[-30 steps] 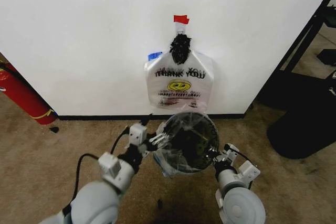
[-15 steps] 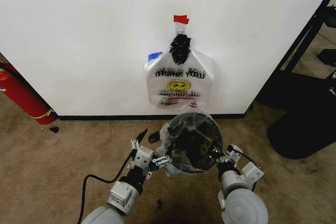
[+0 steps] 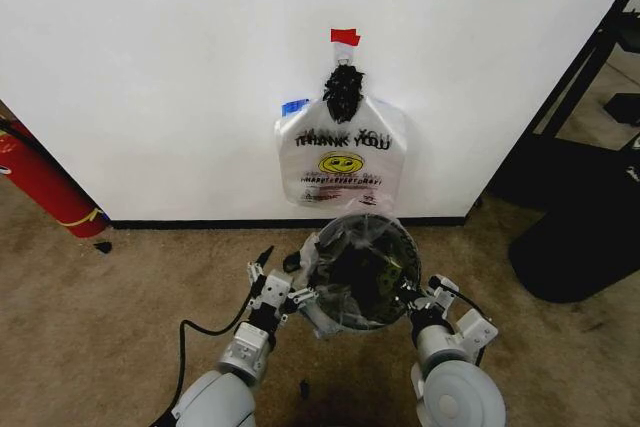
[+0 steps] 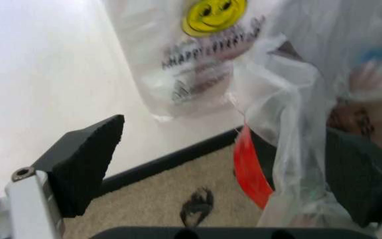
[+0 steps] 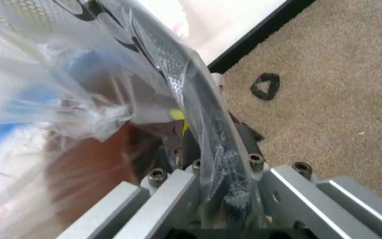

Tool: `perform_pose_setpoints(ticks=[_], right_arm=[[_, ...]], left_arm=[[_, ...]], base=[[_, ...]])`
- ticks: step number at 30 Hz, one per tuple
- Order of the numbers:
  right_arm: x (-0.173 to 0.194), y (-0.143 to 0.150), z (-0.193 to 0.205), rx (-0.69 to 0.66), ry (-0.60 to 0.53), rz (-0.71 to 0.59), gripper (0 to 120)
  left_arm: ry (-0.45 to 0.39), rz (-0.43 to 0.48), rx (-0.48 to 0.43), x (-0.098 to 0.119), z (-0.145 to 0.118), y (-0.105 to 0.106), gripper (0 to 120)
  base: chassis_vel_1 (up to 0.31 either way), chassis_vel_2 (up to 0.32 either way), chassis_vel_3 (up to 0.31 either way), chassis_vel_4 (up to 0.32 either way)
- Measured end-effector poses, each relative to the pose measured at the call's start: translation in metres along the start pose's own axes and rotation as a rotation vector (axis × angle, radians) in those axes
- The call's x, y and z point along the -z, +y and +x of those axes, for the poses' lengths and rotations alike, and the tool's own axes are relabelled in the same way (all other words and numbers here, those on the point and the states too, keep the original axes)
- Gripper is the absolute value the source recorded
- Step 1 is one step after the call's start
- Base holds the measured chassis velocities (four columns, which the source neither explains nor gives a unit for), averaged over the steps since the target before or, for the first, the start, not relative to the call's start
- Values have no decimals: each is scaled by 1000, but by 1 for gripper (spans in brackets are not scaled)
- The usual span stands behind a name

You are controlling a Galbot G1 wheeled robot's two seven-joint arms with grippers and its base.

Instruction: Pick up the garbage bag from the wall and place it over the trash bin.

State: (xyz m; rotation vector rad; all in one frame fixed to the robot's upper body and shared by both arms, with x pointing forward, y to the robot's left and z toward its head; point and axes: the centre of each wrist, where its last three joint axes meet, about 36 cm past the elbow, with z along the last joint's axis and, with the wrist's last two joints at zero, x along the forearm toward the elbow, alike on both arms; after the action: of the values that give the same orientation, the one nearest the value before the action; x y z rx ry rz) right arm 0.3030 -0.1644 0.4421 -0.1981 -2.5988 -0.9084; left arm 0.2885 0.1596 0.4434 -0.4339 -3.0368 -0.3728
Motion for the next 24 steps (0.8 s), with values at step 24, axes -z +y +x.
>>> perform_pose_setpoints(ticks=[24], right_arm=[[8, 5, 7, 39, 6, -33, 0]], left_arm=[[64, 80, 42, 6, -25, 17, 100]], base=[[0, 0, 0, 0]])
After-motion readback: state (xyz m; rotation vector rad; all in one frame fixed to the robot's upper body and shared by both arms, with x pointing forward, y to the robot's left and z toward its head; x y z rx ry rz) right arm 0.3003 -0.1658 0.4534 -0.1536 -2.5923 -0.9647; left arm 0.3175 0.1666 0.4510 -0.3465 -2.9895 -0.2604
